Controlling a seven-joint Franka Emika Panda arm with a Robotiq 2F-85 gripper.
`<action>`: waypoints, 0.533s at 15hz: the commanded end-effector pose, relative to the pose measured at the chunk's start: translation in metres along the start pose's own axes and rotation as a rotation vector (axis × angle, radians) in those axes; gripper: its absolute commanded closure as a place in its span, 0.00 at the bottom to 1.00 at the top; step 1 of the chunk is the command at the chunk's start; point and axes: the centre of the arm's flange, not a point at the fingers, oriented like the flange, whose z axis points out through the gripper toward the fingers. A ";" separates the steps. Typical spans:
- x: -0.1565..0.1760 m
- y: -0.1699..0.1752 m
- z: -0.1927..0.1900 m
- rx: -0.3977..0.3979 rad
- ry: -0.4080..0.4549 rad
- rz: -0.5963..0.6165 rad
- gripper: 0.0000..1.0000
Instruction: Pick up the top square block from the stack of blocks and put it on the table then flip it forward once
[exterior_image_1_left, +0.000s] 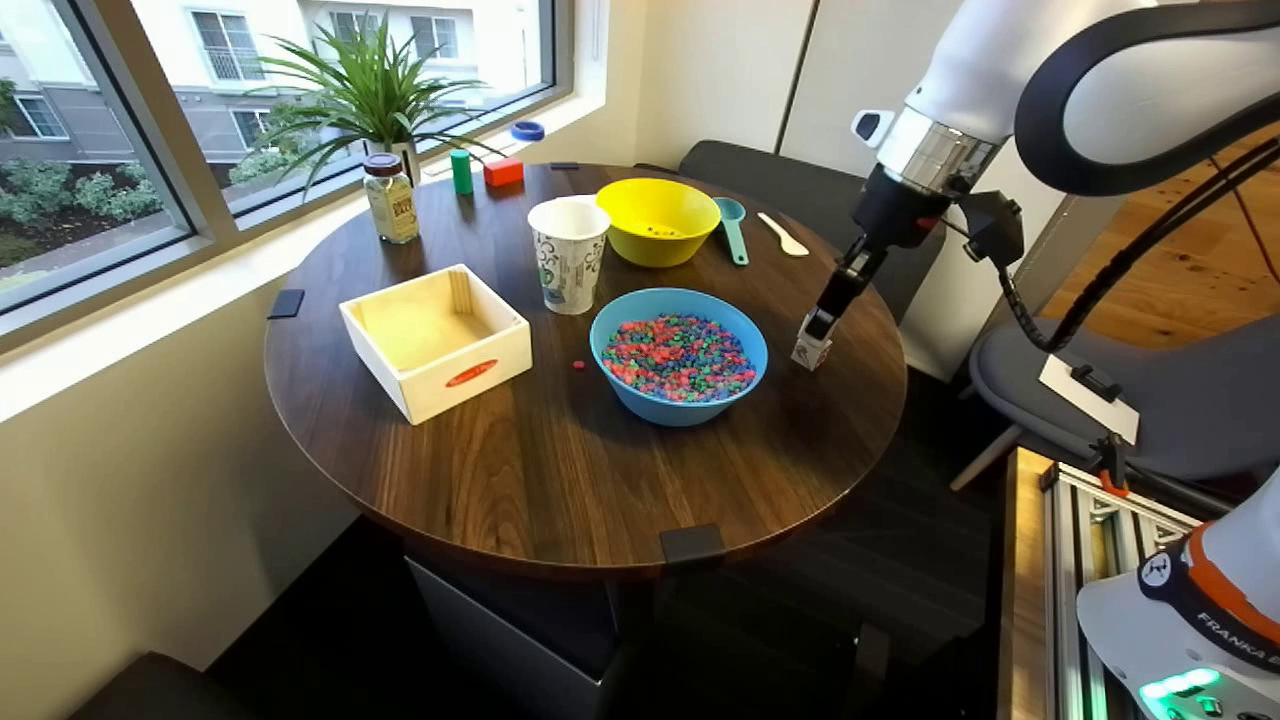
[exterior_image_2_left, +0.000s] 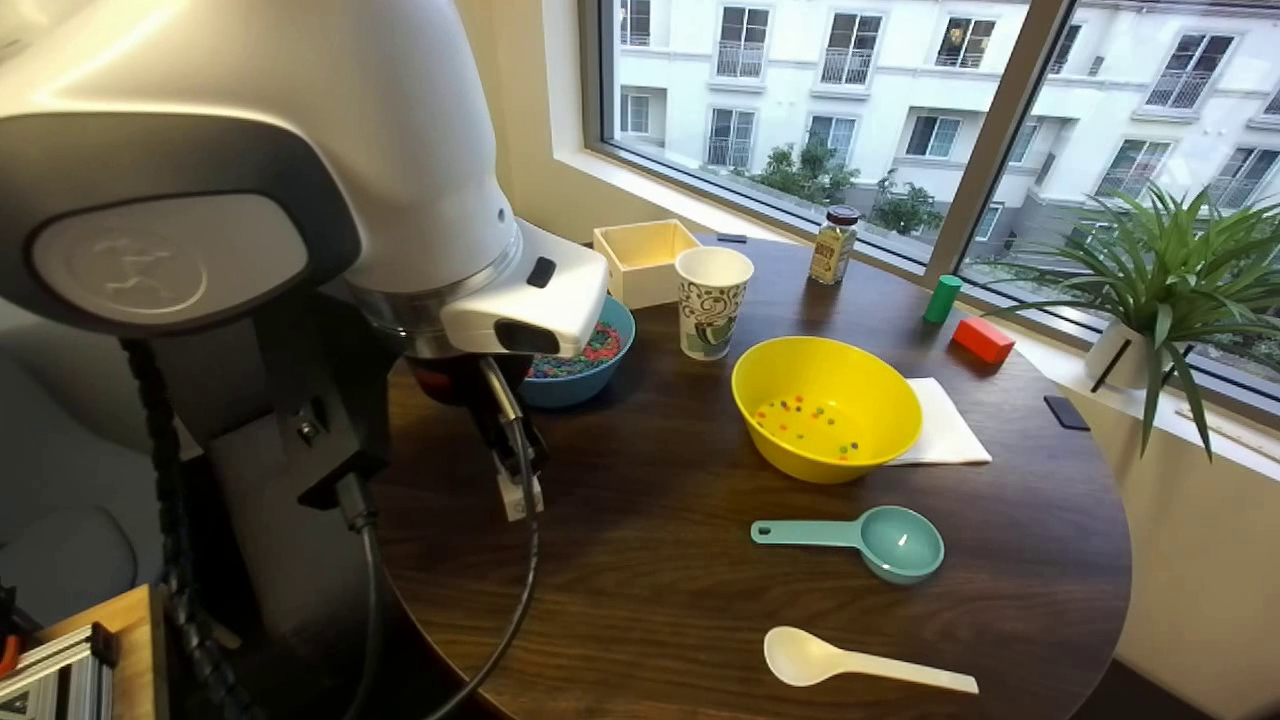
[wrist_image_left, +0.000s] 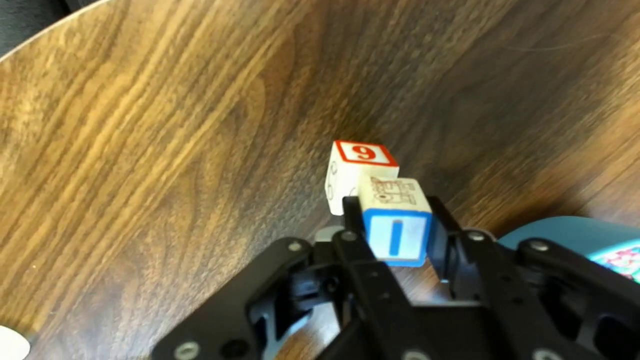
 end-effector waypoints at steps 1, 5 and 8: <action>0.003 0.008 -0.018 -0.015 0.035 0.010 0.92; 0.007 0.042 -0.036 -0.044 0.074 0.069 0.92; 0.007 0.067 -0.027 -0.055 0.067 0.113 0.92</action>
